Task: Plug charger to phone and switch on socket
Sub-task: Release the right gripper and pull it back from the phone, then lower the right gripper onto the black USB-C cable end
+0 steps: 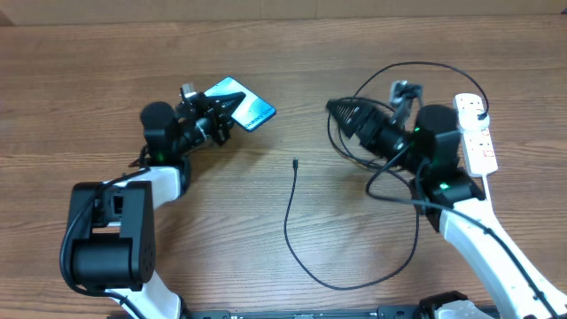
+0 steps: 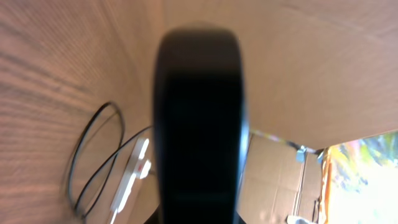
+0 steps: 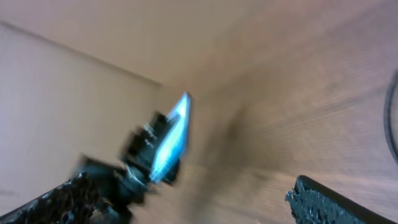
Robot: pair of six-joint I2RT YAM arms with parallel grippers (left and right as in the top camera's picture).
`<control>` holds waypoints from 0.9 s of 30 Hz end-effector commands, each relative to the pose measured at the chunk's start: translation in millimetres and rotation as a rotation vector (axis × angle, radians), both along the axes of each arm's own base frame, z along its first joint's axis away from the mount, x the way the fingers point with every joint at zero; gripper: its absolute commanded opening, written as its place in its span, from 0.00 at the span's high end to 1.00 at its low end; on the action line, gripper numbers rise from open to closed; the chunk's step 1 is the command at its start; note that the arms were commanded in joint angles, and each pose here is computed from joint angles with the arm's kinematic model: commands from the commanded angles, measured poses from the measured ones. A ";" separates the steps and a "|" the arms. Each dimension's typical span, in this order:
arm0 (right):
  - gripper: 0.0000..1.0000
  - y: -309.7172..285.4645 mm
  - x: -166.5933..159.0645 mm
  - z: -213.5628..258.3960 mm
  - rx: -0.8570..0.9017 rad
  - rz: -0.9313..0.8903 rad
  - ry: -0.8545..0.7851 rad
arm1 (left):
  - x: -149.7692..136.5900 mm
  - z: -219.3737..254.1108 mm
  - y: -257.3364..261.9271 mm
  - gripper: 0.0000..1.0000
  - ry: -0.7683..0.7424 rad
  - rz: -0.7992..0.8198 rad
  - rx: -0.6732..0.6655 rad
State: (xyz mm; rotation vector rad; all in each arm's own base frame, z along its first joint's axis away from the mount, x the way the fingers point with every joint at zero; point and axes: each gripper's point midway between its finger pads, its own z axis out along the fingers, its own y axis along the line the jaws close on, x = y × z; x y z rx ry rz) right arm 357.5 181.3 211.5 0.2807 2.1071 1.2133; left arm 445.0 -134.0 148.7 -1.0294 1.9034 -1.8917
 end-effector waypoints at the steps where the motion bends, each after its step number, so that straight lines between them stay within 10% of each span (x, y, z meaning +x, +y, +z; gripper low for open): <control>1: 0.00 4.4 -3.2 -19.0 -0.210 -0.010 -0.059 | -10.4 27.5 -15.3 0.96 -0.105 -0.194 0.014; 27: 0.25 59.7 -38.0 -152.2 -0.672 0.011 0.073 | 4.1 54.1 -13.5 0.96 -0.279 -0.300 0.147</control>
